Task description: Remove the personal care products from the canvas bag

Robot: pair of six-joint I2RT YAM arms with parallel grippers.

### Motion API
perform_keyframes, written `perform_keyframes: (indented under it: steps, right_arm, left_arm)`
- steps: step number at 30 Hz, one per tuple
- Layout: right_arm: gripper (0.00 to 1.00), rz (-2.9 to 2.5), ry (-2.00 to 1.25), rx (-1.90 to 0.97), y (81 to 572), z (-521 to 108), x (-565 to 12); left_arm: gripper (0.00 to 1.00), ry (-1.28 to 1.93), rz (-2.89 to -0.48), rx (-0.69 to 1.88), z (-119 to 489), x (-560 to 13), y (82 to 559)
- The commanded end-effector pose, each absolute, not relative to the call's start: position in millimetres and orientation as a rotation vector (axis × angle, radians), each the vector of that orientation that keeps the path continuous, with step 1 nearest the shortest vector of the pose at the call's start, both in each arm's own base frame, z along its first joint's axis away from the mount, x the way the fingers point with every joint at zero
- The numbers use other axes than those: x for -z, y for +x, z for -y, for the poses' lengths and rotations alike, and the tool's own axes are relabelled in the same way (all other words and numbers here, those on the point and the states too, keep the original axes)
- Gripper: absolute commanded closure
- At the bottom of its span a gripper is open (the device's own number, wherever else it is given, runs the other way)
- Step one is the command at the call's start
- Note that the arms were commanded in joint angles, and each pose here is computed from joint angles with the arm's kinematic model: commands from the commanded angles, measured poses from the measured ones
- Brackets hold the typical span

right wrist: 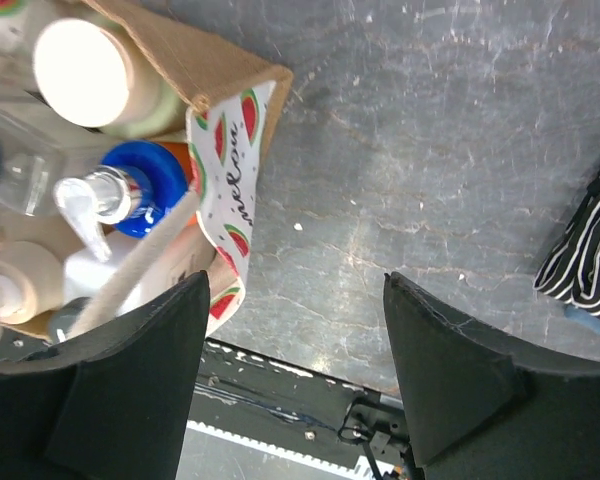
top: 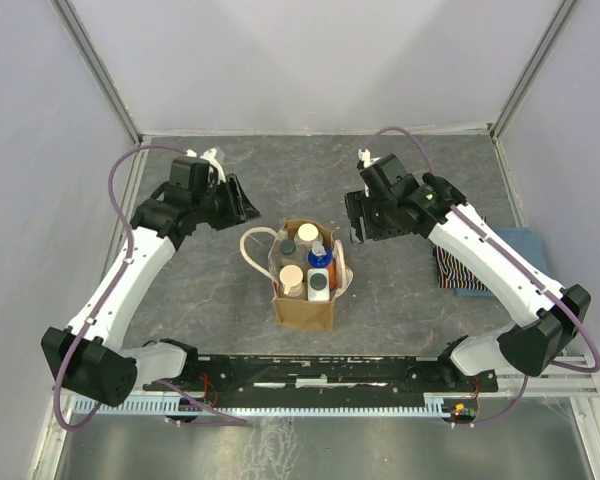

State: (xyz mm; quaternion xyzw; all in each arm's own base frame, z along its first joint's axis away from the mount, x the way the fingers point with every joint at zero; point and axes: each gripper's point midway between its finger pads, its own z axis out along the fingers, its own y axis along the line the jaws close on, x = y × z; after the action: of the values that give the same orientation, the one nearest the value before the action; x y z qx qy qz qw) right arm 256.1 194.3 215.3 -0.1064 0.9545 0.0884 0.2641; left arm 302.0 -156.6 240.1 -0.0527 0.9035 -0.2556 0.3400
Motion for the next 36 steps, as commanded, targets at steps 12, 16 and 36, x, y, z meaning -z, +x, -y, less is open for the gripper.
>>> perform_keyframes:
  steps: [12, 16, 36]
  right_arm:
    - [0.22, -2.439, -0.344, -0.436, 265, -222, -265]
    - [0.22, -2.447, -0.366, -0.478, 260, -228, -263]
    - [0.31, -2.453, -0.712, -0.44, 246, -320, -238]
  left_arm:
    - [0.25, -0.063, -2.43, 0.692, 225, -176, 303]
    - [0.25, -0.069, -2.499, 0.636, 225, -149, 310]
    - [0.85, -0.105, -2.53, 0.483, 215, -133, 328]
